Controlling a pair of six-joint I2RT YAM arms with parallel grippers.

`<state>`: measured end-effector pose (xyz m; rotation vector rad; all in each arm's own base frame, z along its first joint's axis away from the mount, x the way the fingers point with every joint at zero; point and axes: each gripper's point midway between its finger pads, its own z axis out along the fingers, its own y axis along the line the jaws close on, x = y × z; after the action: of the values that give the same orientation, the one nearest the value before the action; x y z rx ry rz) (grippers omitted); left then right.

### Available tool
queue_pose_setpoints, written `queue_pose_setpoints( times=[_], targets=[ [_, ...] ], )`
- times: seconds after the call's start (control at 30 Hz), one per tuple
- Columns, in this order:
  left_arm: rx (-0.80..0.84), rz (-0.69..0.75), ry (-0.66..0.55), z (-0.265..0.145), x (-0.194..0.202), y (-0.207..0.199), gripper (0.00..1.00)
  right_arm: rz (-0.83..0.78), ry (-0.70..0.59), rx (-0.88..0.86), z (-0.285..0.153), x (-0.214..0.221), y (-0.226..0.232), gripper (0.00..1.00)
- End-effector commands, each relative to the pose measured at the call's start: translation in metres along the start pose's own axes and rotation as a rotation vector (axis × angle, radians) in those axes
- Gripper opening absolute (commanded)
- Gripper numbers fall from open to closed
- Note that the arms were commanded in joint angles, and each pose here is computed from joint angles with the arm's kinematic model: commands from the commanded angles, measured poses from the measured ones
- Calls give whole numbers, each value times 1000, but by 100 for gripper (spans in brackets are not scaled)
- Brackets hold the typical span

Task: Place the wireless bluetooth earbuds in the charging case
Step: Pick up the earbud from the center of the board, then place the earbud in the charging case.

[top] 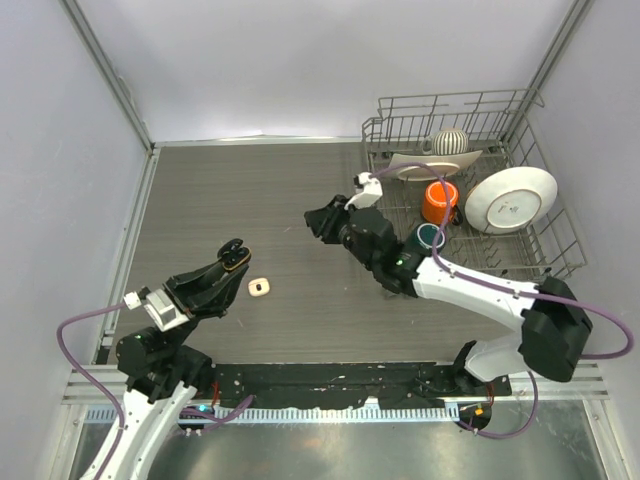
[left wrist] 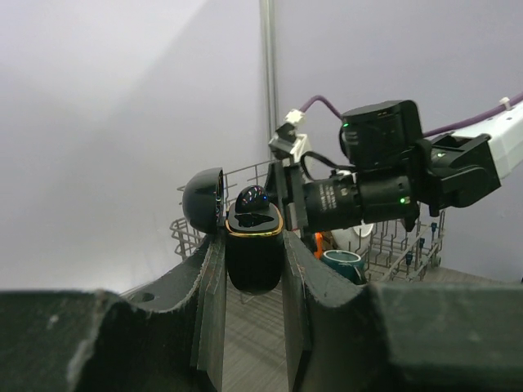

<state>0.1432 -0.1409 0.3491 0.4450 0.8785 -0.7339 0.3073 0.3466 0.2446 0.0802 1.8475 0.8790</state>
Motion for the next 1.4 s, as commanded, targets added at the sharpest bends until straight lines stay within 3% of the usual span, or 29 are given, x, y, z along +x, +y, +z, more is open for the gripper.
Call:
queue_pose_setpoints(
  times=[0.0, 0.23, 0.5, 0.73, 1.37],
  targets=[
    [-13, 12, -97, -3, -21, 0, 0, 141, -221, -134, -28, -63, 36, 1],
    [-16, 7, -92, -3, -18, 1, 0, 177, -306, -266, -59, -89, 64, 1],
    [-13, 3, -89, -2, -16, 0, 0, 99, -332, -459, -92, -101, 123, 1],
    [-12, -4, -86, -3, -14, 0, 0, 61, -302, -589, -110, -87, 169, 1],
    [-8, -8, -83, 0, -12, 0, 0, -36, -293, -709, -124, -56, 227, 1]
  ],
)
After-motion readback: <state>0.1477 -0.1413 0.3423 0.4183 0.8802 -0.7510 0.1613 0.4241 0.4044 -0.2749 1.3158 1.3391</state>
